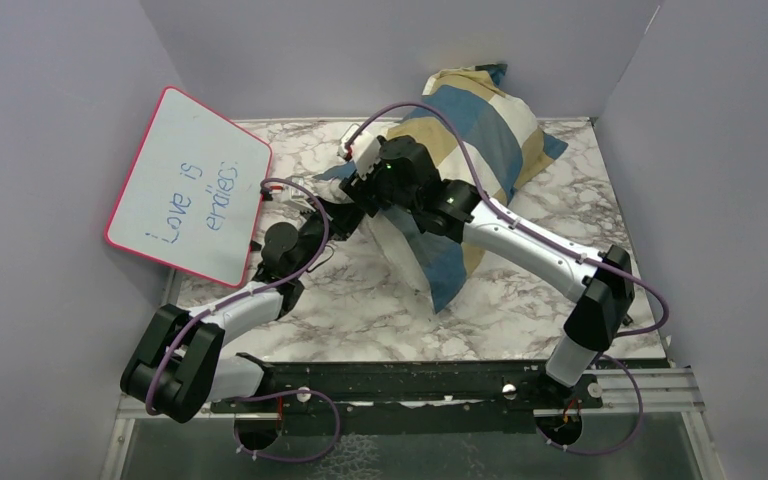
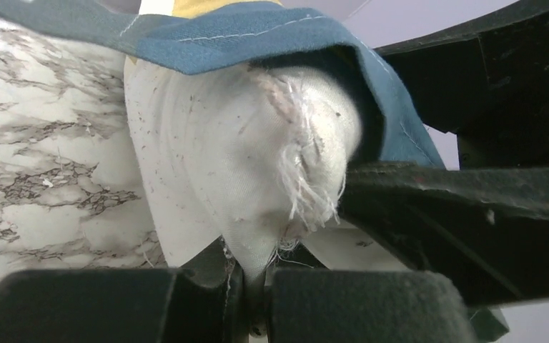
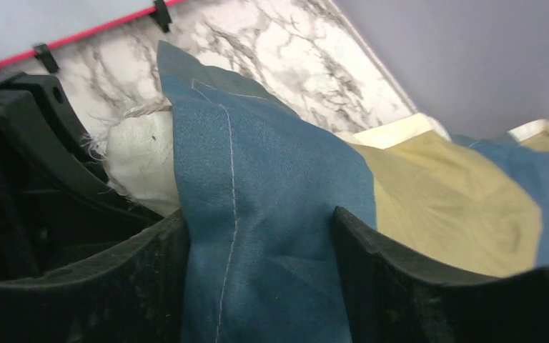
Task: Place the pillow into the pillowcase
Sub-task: Stuff the pillow into the pillowcase.
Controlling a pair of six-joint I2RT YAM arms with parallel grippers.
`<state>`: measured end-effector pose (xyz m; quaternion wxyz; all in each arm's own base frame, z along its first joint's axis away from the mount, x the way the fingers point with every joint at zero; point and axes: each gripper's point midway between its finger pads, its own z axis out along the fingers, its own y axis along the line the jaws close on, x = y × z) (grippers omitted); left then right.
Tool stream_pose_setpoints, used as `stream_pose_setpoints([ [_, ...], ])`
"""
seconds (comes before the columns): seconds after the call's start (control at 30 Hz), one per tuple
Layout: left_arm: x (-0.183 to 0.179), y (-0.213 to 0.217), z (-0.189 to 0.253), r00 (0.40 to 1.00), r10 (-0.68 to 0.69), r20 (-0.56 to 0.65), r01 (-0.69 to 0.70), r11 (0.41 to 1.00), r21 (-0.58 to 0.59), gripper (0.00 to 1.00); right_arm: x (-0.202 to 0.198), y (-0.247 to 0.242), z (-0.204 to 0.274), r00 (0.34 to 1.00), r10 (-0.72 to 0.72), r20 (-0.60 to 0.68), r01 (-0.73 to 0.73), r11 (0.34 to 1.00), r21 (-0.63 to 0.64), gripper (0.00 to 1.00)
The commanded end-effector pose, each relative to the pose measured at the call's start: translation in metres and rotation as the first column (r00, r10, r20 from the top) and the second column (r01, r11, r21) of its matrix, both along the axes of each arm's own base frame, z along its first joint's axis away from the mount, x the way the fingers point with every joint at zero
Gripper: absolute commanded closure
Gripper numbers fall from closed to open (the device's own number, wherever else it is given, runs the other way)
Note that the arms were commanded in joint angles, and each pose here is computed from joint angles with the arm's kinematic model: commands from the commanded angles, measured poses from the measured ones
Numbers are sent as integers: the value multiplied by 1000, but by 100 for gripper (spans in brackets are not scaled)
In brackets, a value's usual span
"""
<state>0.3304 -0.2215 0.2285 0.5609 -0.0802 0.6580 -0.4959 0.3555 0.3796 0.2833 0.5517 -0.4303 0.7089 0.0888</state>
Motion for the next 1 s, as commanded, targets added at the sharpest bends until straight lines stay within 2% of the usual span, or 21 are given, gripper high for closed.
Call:
stream_pose_setpoints([
  [0.0,-2,2,51,986,20,163,-10,998,-56,100,22,-22,29,981,-144,127,144,990,8,40],
  [0.03,-2,3,51,986,22,163,-13,998,-56,100,22,-24,33,978,-160,133,158,987,23,47],
  [0.17,-1,4,48,987,32,159,-23,998,-53,100,22,-26,40,975,-185,125,177,982,70,60],
  [0.27,0,5,48,986,35,162,-28,998,-49,100,23,-25,33,975,-201,98,195,978,71,64],
  [0.37,-1,6,48,985,41,166,-34,998,-45,100,23,-28,33,970,-231,75,225,971,86,63],
  [0.5,-2,8,50,983,48,176,-41,998,-42,100,17,-32,47,969,-243,50,235,963,131,52],
  [0.63,-4,8,51,982,44,183,-39,999,-34,100,13,-37,61,968,-246,54,235,959,156,51],
  [0.83,-1,7,49,984,46,174,-41,999,-33,100,10,-35,58,972,-231,37,223,963,152,53],
  [0.97,0,7,48,984,45,170,-41,999,-30,100,7,-35,66,973,-231,20,225,959,172,46],
])
